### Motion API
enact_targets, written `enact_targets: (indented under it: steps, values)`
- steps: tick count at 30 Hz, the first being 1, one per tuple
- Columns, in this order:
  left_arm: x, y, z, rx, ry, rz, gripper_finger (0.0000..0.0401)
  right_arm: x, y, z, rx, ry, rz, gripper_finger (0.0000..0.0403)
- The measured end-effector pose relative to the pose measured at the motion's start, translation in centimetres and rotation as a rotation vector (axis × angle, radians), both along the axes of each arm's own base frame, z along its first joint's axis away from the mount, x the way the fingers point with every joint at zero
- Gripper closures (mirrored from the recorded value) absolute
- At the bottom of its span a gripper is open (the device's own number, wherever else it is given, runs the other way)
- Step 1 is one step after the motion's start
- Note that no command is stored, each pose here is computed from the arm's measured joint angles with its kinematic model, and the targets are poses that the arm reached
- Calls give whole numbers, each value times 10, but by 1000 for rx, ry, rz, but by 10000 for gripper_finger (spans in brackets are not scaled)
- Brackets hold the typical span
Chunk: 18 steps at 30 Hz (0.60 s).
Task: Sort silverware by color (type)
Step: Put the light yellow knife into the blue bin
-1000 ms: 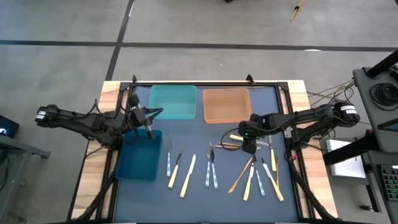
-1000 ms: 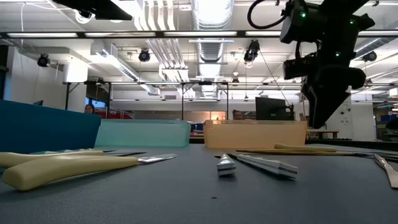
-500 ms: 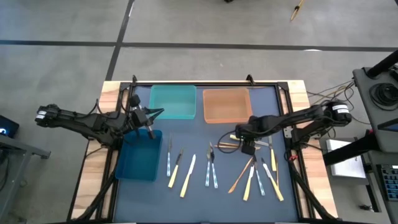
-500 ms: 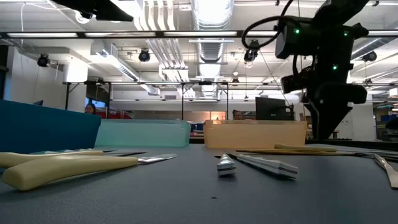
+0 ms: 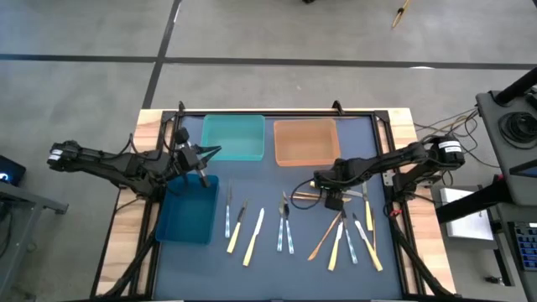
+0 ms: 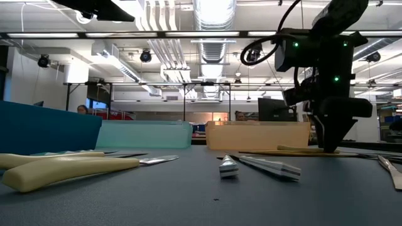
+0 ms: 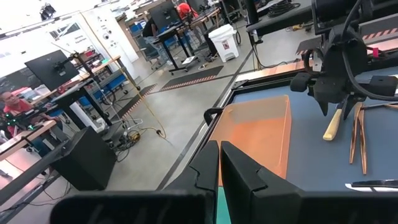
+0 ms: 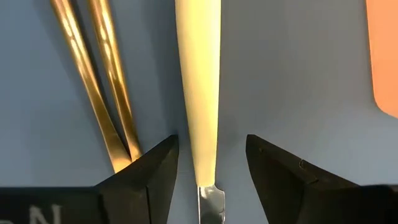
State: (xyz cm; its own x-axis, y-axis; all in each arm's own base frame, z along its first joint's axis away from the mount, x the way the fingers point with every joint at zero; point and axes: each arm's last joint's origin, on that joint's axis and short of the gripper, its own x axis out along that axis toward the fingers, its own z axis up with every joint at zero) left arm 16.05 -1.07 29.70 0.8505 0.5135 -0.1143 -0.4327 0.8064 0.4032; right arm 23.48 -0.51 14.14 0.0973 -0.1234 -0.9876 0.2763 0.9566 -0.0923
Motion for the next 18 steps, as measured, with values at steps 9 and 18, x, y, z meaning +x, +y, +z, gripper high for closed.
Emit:
enact_targets:
  steps: [9, 18]
  values:
    - [0, 0, 0, 0, 1, 0, 401, 2, 0, -2, 3, 4, 36, 267]
    - [0, 0, 0, 0, 1, 0, 401, 2, 1, -2, 13, -3, 41, 341]
